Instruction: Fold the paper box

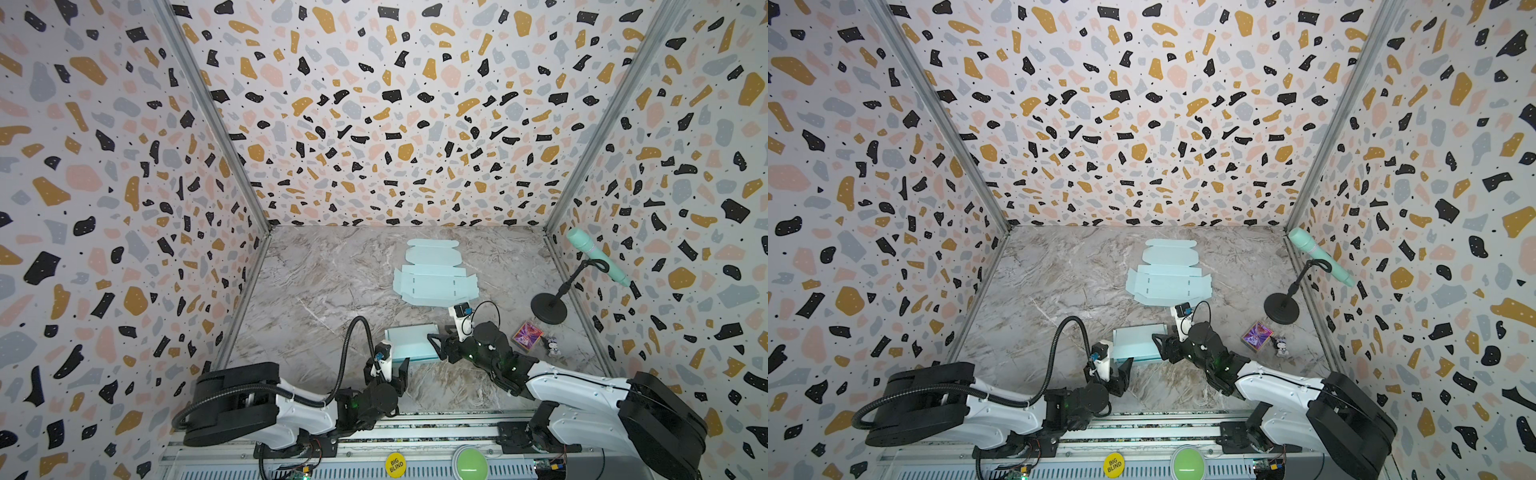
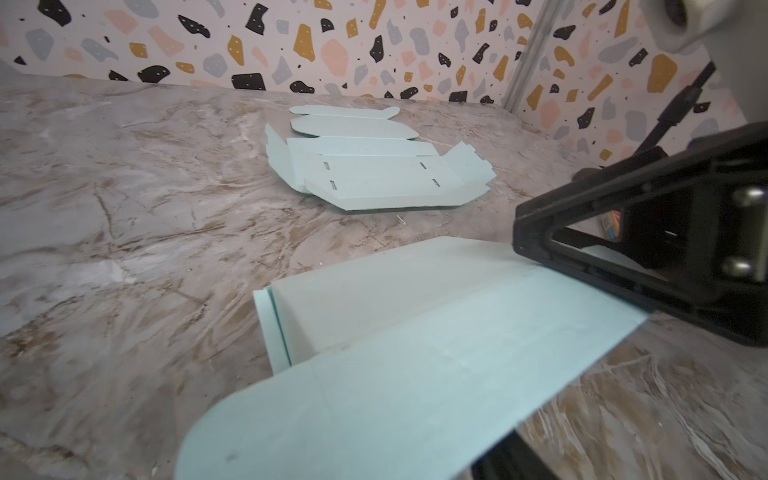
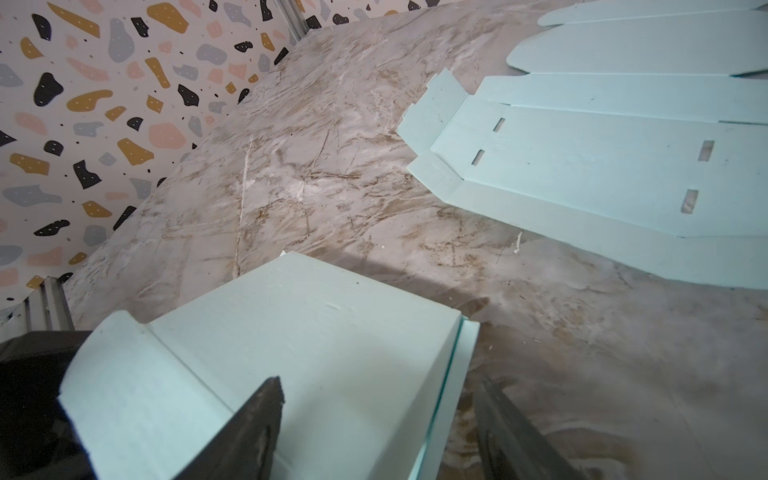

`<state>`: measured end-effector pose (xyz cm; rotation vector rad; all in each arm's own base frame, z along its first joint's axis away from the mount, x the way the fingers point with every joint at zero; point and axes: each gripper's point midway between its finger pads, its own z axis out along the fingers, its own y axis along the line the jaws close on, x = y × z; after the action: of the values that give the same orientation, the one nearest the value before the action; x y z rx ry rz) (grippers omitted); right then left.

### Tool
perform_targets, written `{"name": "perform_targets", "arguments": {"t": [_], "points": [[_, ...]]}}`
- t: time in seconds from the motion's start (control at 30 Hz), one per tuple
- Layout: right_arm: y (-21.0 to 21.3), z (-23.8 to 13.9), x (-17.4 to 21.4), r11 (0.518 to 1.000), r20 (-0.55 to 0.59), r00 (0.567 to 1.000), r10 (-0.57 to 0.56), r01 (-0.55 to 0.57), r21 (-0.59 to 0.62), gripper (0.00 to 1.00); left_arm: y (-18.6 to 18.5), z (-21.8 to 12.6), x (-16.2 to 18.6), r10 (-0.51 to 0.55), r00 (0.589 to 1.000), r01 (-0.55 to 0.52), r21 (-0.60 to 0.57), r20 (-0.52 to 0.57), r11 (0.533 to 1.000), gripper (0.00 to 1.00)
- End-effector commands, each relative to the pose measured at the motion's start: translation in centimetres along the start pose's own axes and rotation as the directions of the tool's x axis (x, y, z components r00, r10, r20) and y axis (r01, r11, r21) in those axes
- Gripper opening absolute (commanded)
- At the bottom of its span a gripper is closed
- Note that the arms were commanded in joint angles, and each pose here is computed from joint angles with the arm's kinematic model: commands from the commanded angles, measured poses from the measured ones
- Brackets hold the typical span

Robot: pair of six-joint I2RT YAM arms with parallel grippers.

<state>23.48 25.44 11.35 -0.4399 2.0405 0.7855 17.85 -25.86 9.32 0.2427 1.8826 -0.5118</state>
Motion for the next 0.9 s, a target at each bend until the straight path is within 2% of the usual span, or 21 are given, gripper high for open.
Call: {"name": "perform_targets", "arguments": {"t": [0.0, 0.1, 0.2, 0.33, 0.57, 0.73, 0.87], "points": [[0.4, -0.1, -0.6, 1.0, 0.027, 1.0, -0.003, 0.003, -0.02, 0.73, -1.4, -0.6, 1.2, 0.024, 0.995, -0.015, 0.083, -0.099, 0.996, 0.82], [0.1, 0.0, -0.3, 1.0, 0.018, 1.0, -0.005, 0.006, -0.012, 0.72, -2.3, -1.1, 2.1, 0.072, 0.974, -0.049, 0.115, -0.213, 0.992, 0.94], [-0.1, 0.0, 0.3, 1.0, 0.006, 1.0, -0.002, 0.002, -0.005, 0.72, -2.9, -1.9, 2.2, 0.142, 0.939, -0.104, 0.136, -0.312, 0.985, 0.96], [-0.4, 0.0, 0.8, 1.0, -0.003, 1.0, 0.002, -0.002, 0.0, 0.71, -4.0, -2.8, 1.1, 0.148, 0.921, -0.092, 0.168, -0.361, 0.982, 0.98], [-0.7, -0.3, 1.2, 1.0, -0.006, 1.0, 0.009, -0.009, 0.009, 0.71, -6.7, -4.9, -5.4, 0.1, 0.957, -0.022, 0.273, -0.272, 0.962, 0.99], [-0.6, -0.1, 1.3, 1.0, -0.019, 1.0, 0.003, -0.003, 0.007, 0.71, -4.3, -4.9, -11.1, 0.027, 0.986, -0.002, 0.154, -0.162, 0.988, 0.99], [-0.6, 0.0, 1.5, 1.0, -0.027, 1.0, 0.006, -0.005, 0.007, 0.71, -1.4, -2.5, -12.3, -0.117, 0.986, 0.129, 0.102, -0.121, 0.986, 0.95]]}}
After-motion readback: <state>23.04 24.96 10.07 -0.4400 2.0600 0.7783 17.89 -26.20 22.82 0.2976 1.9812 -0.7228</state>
